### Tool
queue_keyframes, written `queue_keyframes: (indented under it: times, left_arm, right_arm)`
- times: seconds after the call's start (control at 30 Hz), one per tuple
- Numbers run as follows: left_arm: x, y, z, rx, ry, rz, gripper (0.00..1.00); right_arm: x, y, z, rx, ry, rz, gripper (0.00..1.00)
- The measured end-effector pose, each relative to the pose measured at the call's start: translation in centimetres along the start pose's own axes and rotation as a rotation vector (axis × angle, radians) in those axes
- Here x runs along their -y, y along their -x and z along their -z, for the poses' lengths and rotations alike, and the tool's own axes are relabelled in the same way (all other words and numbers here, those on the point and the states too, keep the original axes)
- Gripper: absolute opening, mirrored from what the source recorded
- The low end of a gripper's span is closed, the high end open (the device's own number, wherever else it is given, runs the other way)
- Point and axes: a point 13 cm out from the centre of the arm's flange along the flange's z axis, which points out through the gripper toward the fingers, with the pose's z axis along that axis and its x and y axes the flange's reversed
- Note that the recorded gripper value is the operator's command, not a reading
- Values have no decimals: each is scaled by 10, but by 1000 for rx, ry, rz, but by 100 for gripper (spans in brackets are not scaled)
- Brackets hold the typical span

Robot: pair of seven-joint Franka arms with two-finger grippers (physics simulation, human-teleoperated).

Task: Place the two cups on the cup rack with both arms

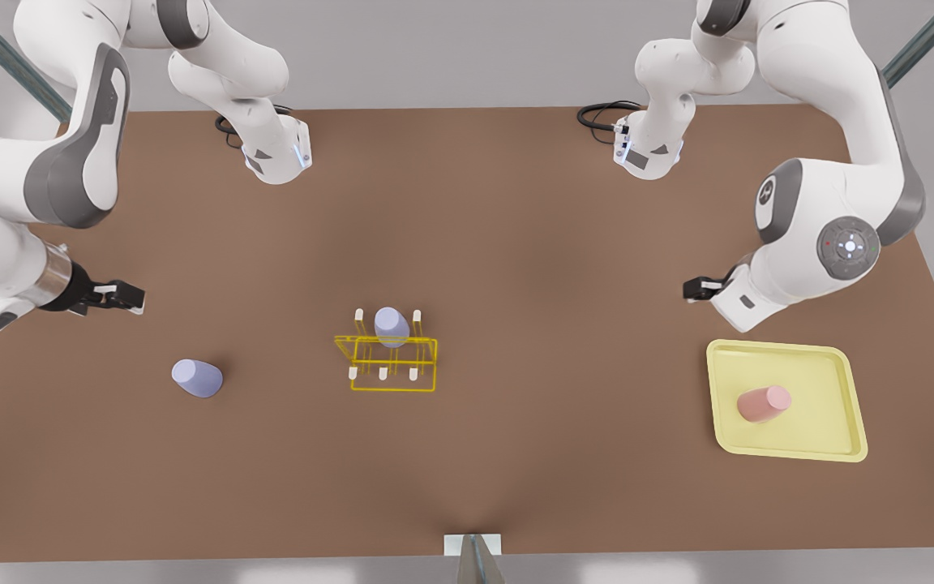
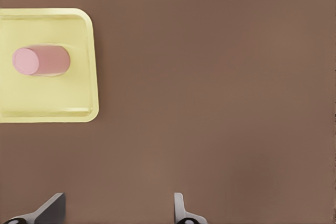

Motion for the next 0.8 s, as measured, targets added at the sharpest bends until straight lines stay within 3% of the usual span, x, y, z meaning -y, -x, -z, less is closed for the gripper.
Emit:
queue_keyframes:
  times: [0.1,0.2,0.27,0.47,0.8]
  left_arm:
    - [-30,9,-14,-16,-5,55,100]
    - [-175,43,-120,-98,-35,238,100]
    - [-209,64,-180,-96,-35,246,100]
    - [-227,113,-239,22,-9,164,100]
    - [-233,131,-293,60,8,70,100]
  right_arm:
    - [-4,5,-13,-13,13,10,100]
    - [-25,28,-110,-135,-8,61,100]
    - [-28,35,-163,-162,-17,76,99]
    - [-2,54,-240,-98,-20,54,99]
    - [39,44,-312,-34,-1,17,99]
